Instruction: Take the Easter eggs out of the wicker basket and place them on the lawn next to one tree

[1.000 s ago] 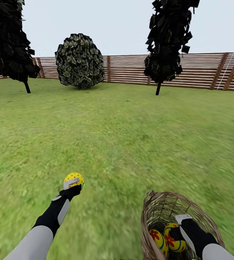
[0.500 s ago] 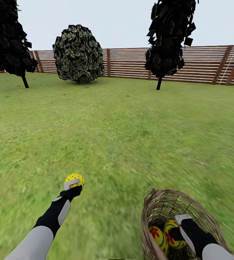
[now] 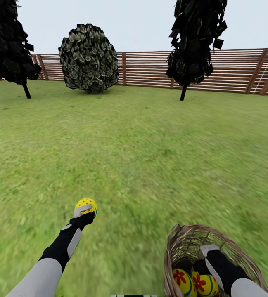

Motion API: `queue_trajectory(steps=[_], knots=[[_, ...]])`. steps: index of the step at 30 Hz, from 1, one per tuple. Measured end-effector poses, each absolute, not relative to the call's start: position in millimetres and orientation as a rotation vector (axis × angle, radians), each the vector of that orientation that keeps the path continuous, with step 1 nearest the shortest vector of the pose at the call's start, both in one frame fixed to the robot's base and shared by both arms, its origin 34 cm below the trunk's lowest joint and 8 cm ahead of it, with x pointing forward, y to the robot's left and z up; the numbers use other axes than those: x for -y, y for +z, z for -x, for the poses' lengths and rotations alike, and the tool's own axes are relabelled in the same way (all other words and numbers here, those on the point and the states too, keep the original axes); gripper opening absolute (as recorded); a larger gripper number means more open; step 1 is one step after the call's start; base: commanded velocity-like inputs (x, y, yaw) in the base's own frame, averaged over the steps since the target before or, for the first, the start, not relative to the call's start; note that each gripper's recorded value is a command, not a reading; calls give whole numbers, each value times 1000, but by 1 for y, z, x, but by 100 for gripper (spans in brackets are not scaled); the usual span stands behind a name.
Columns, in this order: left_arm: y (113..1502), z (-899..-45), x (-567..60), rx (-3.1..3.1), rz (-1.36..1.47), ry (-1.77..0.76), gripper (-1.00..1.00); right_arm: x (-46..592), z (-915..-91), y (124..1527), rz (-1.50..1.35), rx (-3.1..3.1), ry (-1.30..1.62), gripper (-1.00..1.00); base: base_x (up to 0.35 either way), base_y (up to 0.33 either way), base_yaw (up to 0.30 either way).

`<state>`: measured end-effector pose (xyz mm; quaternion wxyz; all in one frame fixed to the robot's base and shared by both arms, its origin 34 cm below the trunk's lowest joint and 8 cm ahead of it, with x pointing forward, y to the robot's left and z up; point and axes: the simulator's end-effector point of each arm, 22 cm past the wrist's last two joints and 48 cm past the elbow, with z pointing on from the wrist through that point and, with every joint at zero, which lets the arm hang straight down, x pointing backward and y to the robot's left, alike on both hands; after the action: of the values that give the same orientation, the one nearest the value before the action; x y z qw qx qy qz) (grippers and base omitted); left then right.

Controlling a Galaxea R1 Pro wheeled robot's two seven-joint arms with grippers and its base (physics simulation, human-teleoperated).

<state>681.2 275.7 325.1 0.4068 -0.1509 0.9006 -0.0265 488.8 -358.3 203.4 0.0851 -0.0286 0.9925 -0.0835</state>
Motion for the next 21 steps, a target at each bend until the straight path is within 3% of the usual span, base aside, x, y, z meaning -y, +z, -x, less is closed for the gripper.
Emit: queue_trajectory(steps=[21], knots=[[279,-666,-269,-2345,389,-66,-100,353,-471,172,104,-3005,-238,100,0,0,0]])
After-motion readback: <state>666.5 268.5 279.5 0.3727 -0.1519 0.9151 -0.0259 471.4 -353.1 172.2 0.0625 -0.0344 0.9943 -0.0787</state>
